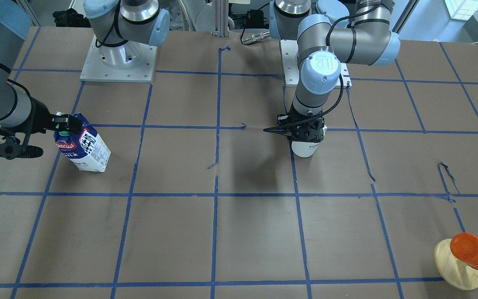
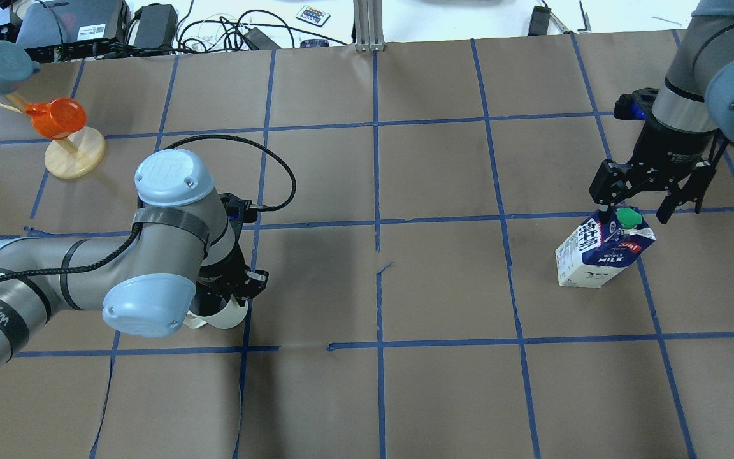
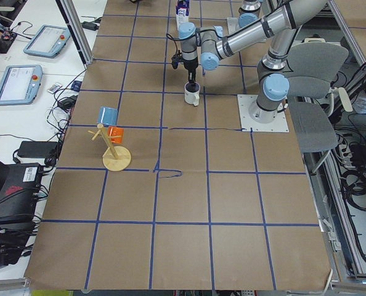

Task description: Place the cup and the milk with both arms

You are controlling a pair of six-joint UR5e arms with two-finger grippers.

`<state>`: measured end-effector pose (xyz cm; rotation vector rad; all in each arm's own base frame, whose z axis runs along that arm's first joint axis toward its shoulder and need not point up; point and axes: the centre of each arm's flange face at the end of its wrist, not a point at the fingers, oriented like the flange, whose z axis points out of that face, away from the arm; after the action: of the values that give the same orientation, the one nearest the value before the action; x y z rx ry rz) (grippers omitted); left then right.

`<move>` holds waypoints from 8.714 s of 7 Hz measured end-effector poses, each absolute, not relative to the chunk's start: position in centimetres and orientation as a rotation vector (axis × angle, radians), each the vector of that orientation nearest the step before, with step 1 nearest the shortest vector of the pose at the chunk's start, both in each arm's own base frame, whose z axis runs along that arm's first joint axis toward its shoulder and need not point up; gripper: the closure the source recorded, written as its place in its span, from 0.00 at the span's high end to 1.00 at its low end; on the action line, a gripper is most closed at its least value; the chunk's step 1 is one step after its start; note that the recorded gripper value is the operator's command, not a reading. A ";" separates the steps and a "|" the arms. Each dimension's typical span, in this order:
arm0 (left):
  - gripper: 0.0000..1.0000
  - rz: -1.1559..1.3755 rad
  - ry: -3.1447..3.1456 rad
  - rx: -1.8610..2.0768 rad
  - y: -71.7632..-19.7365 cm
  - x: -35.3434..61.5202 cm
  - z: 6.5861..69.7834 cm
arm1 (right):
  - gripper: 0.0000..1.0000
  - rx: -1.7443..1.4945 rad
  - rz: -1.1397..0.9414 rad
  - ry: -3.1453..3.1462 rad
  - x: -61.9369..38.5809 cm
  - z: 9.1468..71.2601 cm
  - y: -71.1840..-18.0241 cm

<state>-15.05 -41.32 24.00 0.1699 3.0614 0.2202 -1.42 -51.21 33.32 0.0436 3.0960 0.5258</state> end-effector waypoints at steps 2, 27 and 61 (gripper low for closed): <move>0.00 0.129 3.052 0.208 -43.3 -15.0 26.3 | 0.36 0.053 0.522 3.093 -1.4 33.3 -51.3; 1.00 0.026 3.163 -0.074 -50.3 -39.0 30.2 | 0.12 0.007 0.315 3.093 9.9 45.2 -53.5; 1.00 -0.096 3.150 0.062 -48.9 -12.9 50.7 | 1.00 0.044 0.031 3.145 13.1 51.4 -51.6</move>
<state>-12.92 -48.93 50.70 0.0620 3.1497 -0.0957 13.11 -51.63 51.38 0.0436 3.1454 0.0312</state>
